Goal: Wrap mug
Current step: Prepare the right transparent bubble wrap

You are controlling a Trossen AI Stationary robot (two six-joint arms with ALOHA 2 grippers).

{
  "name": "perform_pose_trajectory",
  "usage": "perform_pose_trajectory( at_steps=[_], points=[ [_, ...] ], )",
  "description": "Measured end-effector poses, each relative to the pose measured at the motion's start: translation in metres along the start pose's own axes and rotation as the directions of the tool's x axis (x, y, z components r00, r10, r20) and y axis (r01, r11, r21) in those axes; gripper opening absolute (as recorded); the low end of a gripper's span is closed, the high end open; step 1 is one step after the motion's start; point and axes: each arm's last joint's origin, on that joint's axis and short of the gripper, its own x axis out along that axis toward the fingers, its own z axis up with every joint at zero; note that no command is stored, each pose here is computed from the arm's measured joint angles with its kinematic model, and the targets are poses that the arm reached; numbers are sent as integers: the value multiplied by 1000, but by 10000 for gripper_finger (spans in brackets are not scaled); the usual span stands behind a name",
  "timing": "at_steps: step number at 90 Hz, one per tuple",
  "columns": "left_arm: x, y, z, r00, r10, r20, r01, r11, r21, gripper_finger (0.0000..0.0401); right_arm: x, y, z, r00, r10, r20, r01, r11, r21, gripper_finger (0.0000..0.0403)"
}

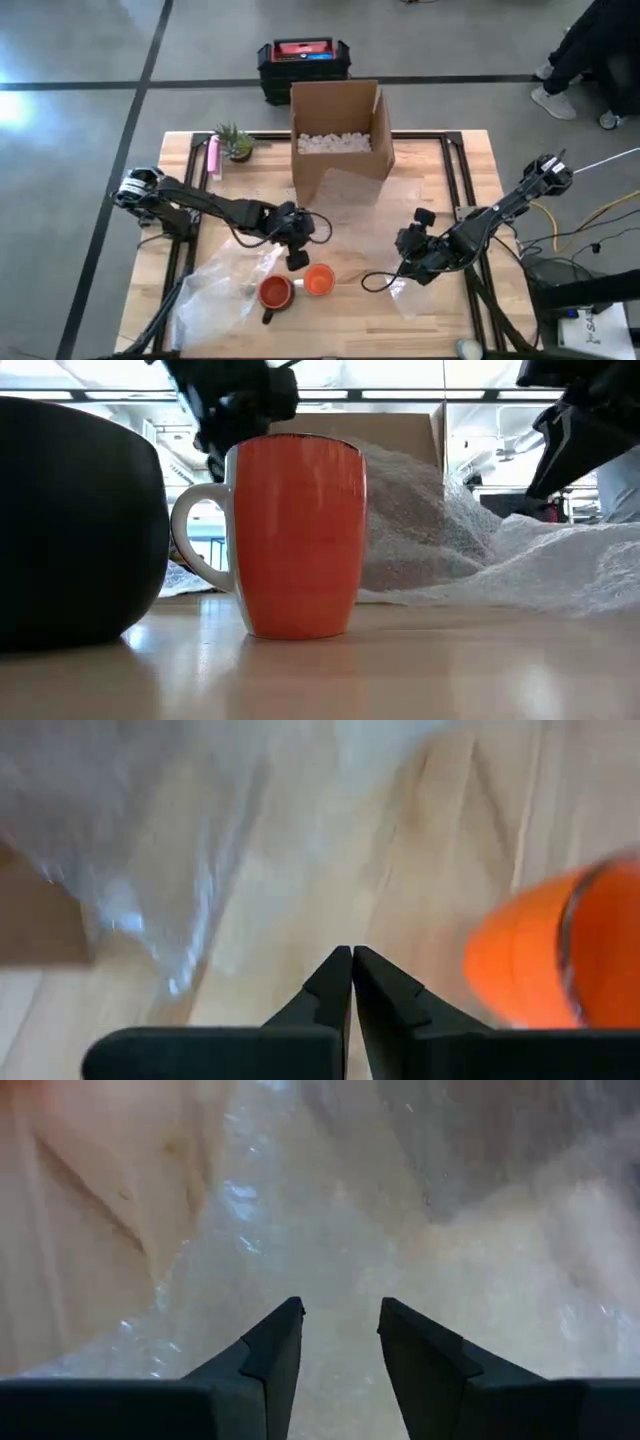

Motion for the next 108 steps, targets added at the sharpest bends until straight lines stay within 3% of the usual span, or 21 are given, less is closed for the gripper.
perform_pose_trajectory(
  at_steps=[12,21,35,54,65,71,82,91,98,108],
  points=[
    [-13,-3,4,1000,12,25,-11,1000,-6,1,4,17,23,975,127,181,-135,990,29,101],
    [-19,-4,8,997,44,71,-44,999,0,2,24,16,41,965,108,241,-134,986,96,85],
    [-28,-5,12,993,46,109,-47,999,10,2,79,-4,51,993,-8,121,-18,978,210,55],
    [-31,-8,15,989,25,144,-23,1000,-15,6,146,-4,51,990,141,26,-142,935,326,19],
    [-31,-10,15,987,14,160,-15,1000,5,6,170,1,42,986,166,-16,-151,929,338,7],
    [-32,-11,15,987,12,160,-13,1000,8,6,172,6,44,972,232,-26,-211,919,333,2],
    [-32,-12,15,987,9,161,-13,1000,20,6,160,26,52,925,378,-31,-362,904,228,2],
    [-32,-12,15,987,8,162,-13,999,29,6,131,39,71,870,493,16,-493,867,67,2],
    [-33,-12,15,986,4,167,-10,1000,30,6,108,38,86,865,501,35,-500,866,-26,2],
    [-33,-13,15,984,-3,181,-2,1000,30,5,86,27,88,885,461,-71,-465,884,-55,2]
  ],
)
